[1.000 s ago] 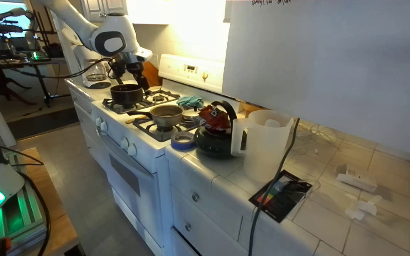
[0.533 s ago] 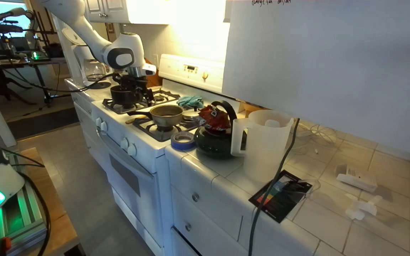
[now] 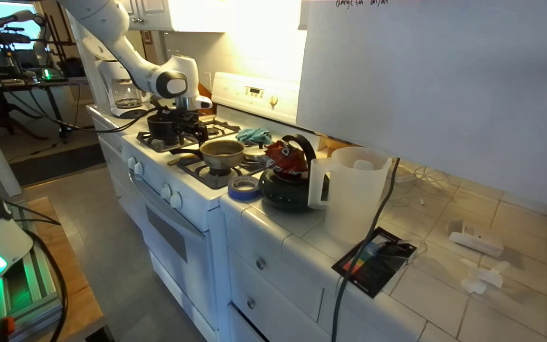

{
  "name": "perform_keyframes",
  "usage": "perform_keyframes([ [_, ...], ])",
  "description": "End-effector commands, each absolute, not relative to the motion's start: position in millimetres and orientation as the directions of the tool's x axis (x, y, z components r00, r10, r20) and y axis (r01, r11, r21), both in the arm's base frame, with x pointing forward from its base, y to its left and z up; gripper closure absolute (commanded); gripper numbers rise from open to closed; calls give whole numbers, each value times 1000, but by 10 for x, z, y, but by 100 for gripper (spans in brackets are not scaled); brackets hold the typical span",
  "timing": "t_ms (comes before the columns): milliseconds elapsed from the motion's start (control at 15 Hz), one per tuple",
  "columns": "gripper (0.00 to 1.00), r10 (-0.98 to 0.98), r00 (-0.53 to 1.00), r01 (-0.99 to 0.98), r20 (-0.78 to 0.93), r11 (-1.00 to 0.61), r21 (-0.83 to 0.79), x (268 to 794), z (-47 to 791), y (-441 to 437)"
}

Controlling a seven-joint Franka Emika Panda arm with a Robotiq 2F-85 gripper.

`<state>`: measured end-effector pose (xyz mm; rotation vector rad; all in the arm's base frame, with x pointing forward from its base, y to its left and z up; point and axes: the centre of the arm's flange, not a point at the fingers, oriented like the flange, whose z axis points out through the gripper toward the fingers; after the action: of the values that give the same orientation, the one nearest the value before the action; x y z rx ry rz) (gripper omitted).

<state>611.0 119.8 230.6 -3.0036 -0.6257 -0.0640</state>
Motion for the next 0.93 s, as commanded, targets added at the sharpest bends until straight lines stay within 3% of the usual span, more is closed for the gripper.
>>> perform_keyframes([
  [0, 0, 429, 903, 430, 25, -903, -25, 6293, 2217, 1204],
  [867, 0, 179, 983, 177, -51, -984, -30, 6296, 2342, 1348],
])
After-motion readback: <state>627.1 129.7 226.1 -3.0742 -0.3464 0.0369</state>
